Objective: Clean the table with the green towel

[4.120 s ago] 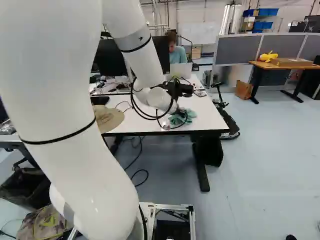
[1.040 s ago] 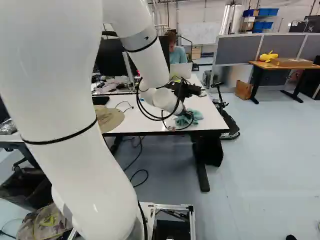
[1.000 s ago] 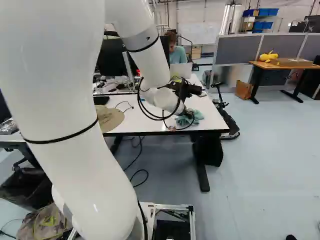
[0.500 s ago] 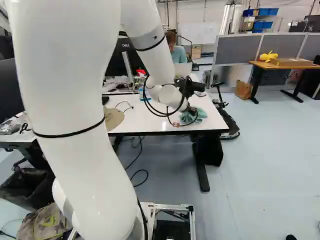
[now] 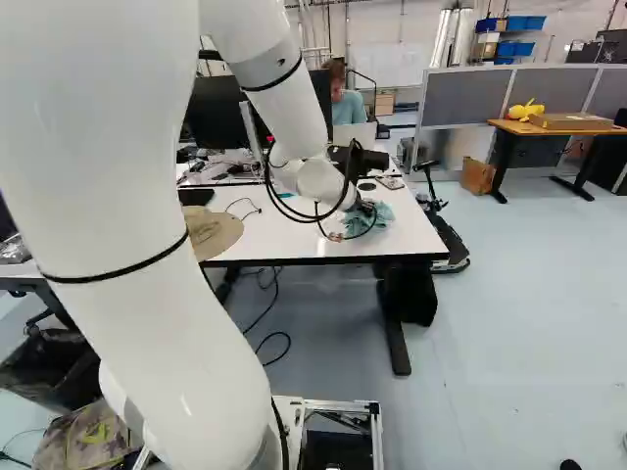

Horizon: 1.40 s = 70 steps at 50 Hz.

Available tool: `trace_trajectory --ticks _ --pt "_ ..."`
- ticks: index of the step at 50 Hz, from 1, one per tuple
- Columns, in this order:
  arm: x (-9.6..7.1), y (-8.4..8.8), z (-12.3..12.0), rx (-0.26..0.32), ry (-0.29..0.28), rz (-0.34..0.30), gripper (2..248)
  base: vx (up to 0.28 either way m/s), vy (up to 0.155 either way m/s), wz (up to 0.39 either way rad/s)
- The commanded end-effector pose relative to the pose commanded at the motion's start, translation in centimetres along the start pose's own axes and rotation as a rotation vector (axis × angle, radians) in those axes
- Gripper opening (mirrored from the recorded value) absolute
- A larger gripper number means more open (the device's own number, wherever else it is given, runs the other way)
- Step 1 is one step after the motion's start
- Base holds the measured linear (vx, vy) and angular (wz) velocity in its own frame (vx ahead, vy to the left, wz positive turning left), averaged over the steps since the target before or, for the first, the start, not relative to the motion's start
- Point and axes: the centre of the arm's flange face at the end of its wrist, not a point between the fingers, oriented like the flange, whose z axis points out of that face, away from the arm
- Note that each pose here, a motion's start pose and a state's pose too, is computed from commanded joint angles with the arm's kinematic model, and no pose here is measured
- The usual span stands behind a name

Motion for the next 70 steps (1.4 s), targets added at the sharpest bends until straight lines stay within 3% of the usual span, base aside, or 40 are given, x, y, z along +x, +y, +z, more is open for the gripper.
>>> trace_trajectory --ticks 42,70 --pt "-2.2 -5.8 -2.5 0.106 -0.01 -0.085 49 0.0 0.0 0.0" --pt "-2.7 -7.2 -3.1 0.129 -0.012 -0.096 49 0.0 0.0 0.0"
